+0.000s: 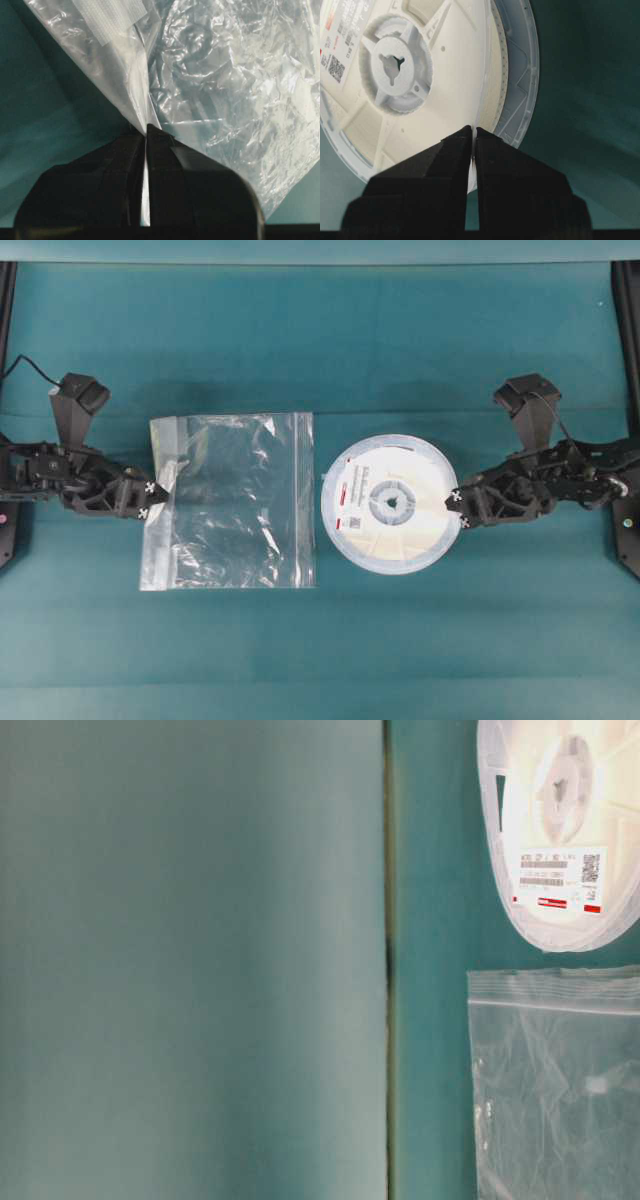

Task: Take out the reel from the clear zip bag.
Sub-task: 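Set the reel down on the table right of the bag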

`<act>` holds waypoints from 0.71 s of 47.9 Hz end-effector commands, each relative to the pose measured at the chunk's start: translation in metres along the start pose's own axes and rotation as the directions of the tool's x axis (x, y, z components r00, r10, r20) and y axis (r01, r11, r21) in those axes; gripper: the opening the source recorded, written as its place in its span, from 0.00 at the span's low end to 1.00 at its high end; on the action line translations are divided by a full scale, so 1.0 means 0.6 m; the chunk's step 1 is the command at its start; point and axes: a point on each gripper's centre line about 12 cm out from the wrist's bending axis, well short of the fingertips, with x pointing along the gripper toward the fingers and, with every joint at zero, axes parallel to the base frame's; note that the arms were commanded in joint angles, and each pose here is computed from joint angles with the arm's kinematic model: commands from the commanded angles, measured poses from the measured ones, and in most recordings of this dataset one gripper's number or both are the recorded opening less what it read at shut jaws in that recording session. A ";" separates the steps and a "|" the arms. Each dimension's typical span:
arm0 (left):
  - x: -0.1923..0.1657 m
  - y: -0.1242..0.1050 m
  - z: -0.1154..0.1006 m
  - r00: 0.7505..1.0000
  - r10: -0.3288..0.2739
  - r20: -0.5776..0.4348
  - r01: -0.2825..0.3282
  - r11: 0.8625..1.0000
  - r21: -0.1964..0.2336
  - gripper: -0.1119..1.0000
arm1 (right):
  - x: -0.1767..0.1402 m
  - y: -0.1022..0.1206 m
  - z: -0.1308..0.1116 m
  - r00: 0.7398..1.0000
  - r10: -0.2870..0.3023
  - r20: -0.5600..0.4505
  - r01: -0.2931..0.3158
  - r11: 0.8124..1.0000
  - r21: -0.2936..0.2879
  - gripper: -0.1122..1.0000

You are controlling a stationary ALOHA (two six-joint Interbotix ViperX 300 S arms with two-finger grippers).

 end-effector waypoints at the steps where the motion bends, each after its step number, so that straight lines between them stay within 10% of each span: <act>1: 0.003 -0.010 0.006 1.000 -0.013 0.008 0.013 1.000 0.002 0.11 | -0.002 0.005 0.001 1.000 0.009 0.003 -0.009 1.000 0.002 0.15; 11: 0.005 -0.014 0.008 1.000 -0.016 0.009 0.016 1.000 0.002 0.11 | -0.002 0.005 0.000 1.000 0.006 -0.005 -0.006 1.000 0.002 0.19; 26: 0.005 -0.012 0.007 1.000 -0.013 0.008 0.013 1.000 0.003 0.13 | -0.003 0.001 0.000 1.000 -0.009 -0.021 0.010 1.000 0.010 0.89; 34: 0.005 -0.013 0.008 1.000 -0.015 0.008 0.015 1.000 0.004 0.19 | -0.005 0.004 0.002 1.000 0.000 -0.014 0.000 1.000 0.006 0.89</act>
